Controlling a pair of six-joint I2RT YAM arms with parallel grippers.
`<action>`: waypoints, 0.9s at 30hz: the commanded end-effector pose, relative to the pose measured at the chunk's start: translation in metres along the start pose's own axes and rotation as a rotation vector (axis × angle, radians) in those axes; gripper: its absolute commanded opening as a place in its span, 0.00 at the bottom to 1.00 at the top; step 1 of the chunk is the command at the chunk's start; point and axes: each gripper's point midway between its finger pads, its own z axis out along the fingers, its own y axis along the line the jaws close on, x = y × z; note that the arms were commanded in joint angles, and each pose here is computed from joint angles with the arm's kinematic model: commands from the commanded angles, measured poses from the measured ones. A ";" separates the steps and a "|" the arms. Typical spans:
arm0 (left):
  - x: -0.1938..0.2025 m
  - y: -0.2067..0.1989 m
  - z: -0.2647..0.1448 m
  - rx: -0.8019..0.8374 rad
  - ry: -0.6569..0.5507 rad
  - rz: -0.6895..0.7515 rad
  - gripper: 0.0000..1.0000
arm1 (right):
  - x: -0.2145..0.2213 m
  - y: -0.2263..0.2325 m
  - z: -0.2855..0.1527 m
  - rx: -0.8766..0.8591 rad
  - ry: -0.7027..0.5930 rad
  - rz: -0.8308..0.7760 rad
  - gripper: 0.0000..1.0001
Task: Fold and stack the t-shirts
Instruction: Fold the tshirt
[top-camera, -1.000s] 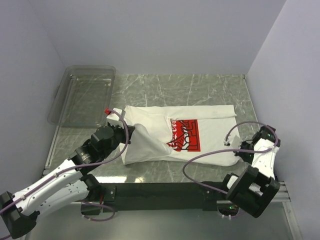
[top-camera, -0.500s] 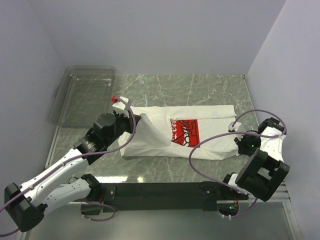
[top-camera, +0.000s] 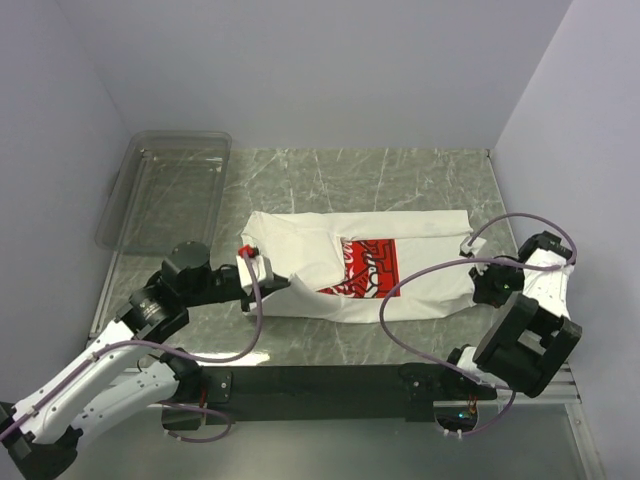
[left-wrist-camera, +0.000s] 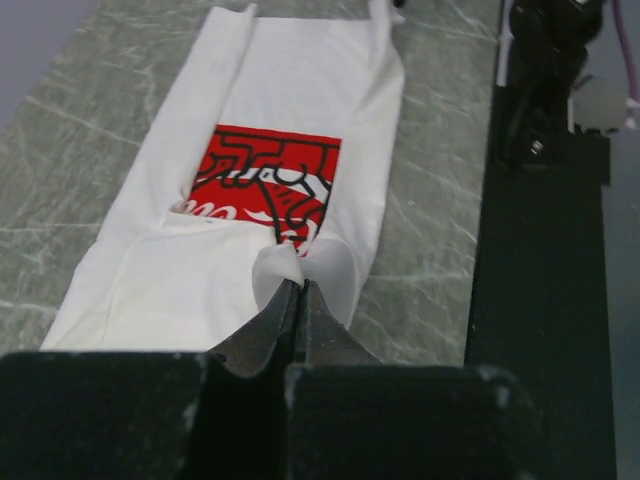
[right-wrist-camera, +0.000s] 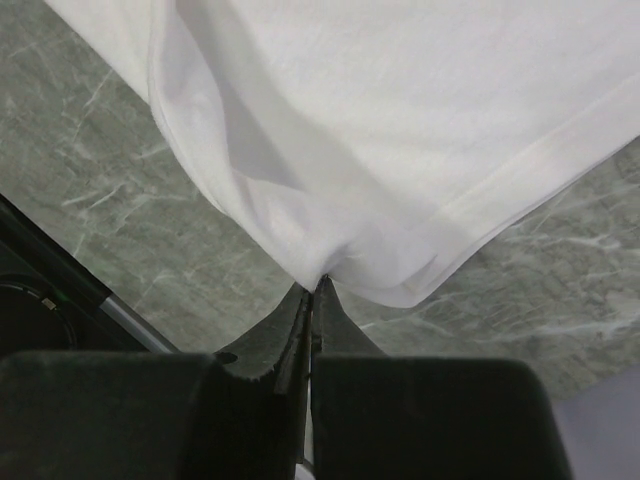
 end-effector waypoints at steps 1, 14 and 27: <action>0.028 -0.035 -0.004 0.182 0.061 0.099 0.01 | -0.013 -0.007 -0.004 0.007 -0.039 0.003 0.00; 0.078 -0.086 0.022 0.289 0.303 0.141 0.01 | -0.026 0.046 0.032 -0.086 0.028 -0.218 0.13; 0.098 -0.099 0.001 0.270 0.349 0.154 0.01 | -0.148 0.154 0.019 -0.403 -0.347 -0.740 0.83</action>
